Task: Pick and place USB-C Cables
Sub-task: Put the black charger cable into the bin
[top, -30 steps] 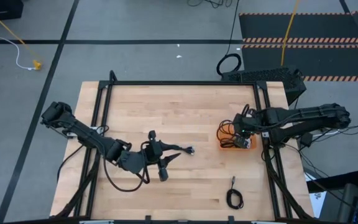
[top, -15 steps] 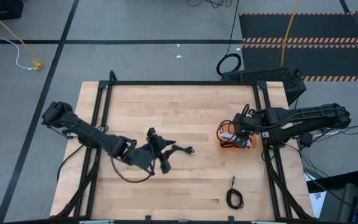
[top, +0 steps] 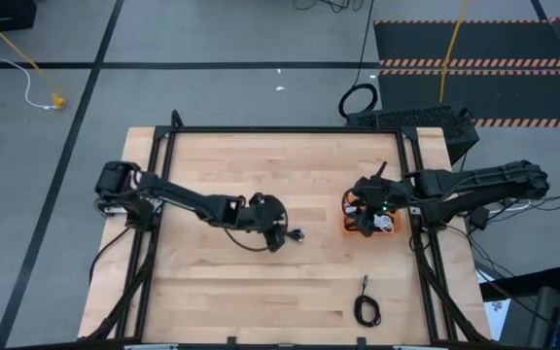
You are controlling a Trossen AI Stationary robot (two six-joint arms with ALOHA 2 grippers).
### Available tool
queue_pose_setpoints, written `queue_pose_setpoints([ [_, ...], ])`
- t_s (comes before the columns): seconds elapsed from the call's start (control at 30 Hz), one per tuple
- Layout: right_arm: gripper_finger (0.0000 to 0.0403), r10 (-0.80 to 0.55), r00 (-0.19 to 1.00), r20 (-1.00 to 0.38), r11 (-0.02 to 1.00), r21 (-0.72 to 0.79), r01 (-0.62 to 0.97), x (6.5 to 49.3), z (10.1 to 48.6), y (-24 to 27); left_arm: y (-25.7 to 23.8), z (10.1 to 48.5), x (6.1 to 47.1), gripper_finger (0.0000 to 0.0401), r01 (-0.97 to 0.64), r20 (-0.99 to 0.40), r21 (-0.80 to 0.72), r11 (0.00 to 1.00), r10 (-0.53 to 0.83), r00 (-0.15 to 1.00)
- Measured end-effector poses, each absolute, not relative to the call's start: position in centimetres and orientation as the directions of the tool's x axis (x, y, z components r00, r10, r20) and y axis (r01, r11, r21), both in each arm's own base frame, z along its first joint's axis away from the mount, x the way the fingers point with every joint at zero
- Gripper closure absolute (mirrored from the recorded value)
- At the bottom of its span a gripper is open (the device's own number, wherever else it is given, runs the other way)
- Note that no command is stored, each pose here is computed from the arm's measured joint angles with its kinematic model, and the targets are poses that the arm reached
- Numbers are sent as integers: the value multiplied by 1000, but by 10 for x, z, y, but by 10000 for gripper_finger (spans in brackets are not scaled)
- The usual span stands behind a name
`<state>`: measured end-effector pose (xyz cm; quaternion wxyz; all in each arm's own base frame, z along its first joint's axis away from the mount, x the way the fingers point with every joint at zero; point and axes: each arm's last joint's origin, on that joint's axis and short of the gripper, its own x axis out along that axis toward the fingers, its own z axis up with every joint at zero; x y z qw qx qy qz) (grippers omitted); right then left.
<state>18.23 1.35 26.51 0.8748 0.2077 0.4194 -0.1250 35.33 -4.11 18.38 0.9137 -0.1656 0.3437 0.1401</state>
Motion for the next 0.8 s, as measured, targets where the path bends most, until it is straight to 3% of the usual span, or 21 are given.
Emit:
queue_pose_setpoints([
  [0.37,229,30,698,-715,909,310,279,195,269,34,-36,161,343,268,-221,-819,-22,975,109,563],
  [0.8,229,44,669,-742,924,284,254,210,256,45,-34,160,345,268,-139,-814,35,990,109,571],
])
